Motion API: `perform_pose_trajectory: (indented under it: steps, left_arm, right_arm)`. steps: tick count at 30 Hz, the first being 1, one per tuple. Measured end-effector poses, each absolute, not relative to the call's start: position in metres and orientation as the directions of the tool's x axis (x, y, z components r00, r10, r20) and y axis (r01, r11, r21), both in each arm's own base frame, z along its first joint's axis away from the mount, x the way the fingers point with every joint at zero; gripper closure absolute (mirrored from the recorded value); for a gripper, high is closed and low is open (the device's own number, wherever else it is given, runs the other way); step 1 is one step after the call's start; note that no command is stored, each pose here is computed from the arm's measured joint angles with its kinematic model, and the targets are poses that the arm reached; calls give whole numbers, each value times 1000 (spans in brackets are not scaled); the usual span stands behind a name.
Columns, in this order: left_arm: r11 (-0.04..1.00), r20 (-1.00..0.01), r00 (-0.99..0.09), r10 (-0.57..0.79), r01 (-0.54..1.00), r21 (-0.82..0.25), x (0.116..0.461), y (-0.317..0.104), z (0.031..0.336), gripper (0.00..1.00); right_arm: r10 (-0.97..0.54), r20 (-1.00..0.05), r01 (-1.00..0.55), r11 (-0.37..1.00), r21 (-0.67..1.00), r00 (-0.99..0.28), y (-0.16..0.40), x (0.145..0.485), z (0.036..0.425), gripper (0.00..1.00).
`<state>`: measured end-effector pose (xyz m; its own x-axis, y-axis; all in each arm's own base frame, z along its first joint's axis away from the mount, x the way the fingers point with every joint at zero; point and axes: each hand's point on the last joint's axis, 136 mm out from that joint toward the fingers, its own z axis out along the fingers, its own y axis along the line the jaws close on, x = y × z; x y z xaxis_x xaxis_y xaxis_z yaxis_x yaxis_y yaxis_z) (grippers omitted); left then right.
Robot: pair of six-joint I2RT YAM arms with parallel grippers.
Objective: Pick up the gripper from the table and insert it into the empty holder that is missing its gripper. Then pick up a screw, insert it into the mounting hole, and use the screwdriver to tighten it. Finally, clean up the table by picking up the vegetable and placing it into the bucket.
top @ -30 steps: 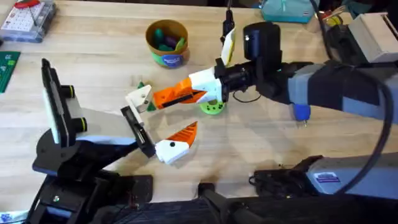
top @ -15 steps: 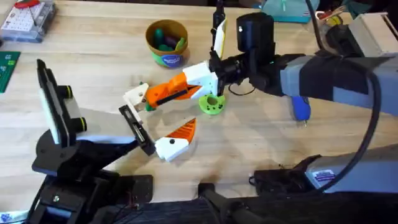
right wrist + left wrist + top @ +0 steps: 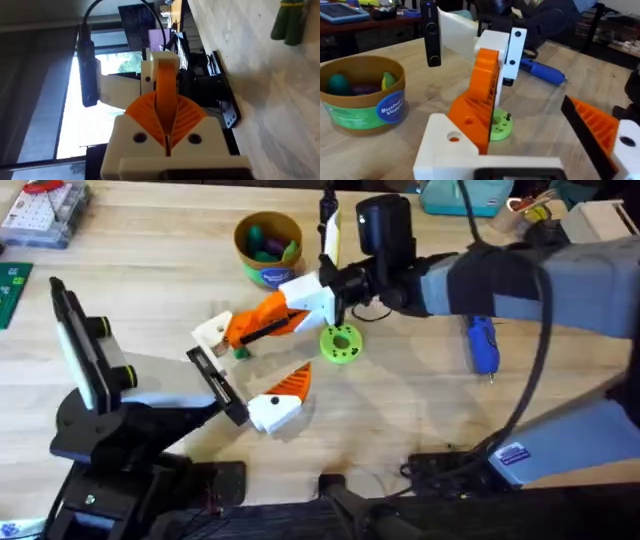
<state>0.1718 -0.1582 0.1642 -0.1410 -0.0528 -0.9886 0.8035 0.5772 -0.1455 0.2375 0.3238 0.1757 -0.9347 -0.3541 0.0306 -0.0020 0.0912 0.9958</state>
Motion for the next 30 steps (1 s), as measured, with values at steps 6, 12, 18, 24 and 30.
perform_pose_trajectory:
  steps: [6,12,18,24,30]
  left_arm:
    - [595,-989,-140,-56,790,-146,175,-156,164,6]
    - [587,-988,-144,-56,796,-149,173,-157,164,6]
    - [589,-989,-139,-54,795,-144,174,-157,164,6]
    - [592,-989,-139,-55,793,-145,174,-156,164,6]
    - [593,-989,-139,-55,792,-144,175,-156,164,6]
  right_arm:
    - [-399,38,5,83,996,-916,337,238,173,985]
    - [-417,42,9,81,997,-908,340,234,172,985]
    - [-419,10,-19,64,998,-908,343,235,174,985]
    - [-416,7,-22,64,998,-909,343,236,173,985]
    - [-415,8,-21,66,998,-910,344,236,173,995]
